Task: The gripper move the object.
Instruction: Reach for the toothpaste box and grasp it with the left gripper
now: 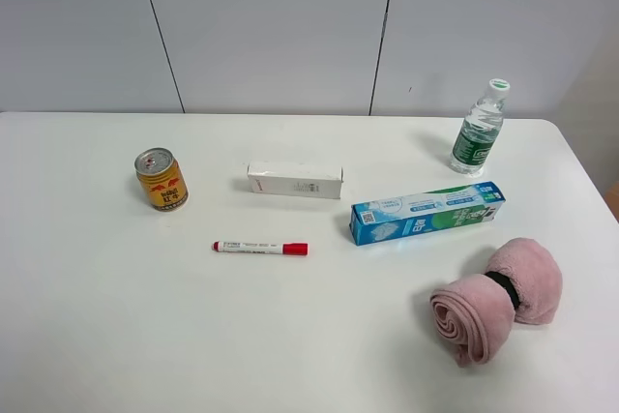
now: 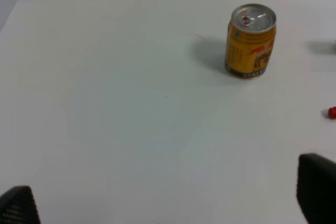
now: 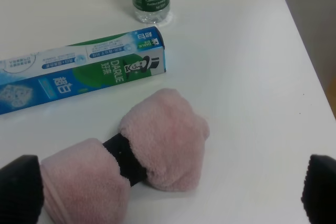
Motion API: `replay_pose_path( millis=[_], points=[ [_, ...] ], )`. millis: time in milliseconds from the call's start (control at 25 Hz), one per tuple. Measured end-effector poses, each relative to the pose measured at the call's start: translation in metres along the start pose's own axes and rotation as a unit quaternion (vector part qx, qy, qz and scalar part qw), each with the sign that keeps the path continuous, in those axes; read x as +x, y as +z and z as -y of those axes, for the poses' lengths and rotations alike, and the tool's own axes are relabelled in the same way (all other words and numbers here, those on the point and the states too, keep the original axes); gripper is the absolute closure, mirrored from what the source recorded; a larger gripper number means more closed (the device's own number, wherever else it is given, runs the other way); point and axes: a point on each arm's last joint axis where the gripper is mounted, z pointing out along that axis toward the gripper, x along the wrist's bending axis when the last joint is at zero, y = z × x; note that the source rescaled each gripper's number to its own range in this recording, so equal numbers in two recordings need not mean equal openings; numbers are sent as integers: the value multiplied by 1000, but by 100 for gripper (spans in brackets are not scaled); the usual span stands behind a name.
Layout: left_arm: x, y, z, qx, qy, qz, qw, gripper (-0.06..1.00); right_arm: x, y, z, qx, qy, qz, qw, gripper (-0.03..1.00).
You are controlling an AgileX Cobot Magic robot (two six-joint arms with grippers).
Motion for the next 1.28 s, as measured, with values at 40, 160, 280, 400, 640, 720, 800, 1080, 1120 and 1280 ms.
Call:
replay_pose_path(
  millis=[40, 160, 280, 400, 640, 720, 800, 1080, 1120, 1280],
  points=[
    [0, 0, 0, 0, 0, 0, 1000, -6, 0, 0, 0, 0, 0, 0, 1000, -3],
    [0, 0, 0, 0, 0, 0, 1000, -6, 0, 0, 0, 0, 0, 0, 1000, -3],
    [0, 0, 0, 0, 0, 0, 1000, -6, 0, 0, 0, 0, 0, 0, 1000, -3],
    [0, 0, 0, 0, 0, 0, 1000, -6, 0, 0, 0, 0, 0, 0, 1000, -3],
    [0, 0, 0, 0, 0, 0, 1000, -6, 0, 0, 0, 0, 0, 0, 1000, -3],
    [0, 0, 0, 0, 0, 0, 1000, -6, 0, 0, 0, 0, 0, 0, 1000, -3],
    [0, 0, 0, 0, 0, 0, 1000, -6, 0, 0, 0, 0, 0, 0, 1000, -3],
    [0, 0, 0, 0, -2, 0, 1000, -6, 0, 0, 0, 0, 0, 0, 1000, -3],
    [0, 0, 0, 0, -2, 0, 1000, -6, 0, 0, 0, 0, 0, 0, 1000, -3],
    [0, 0, 0, 2, -2, 0, 1000, -6, 0, 0, 0, 0, 0, 0, 1000, -3]
  ],
)
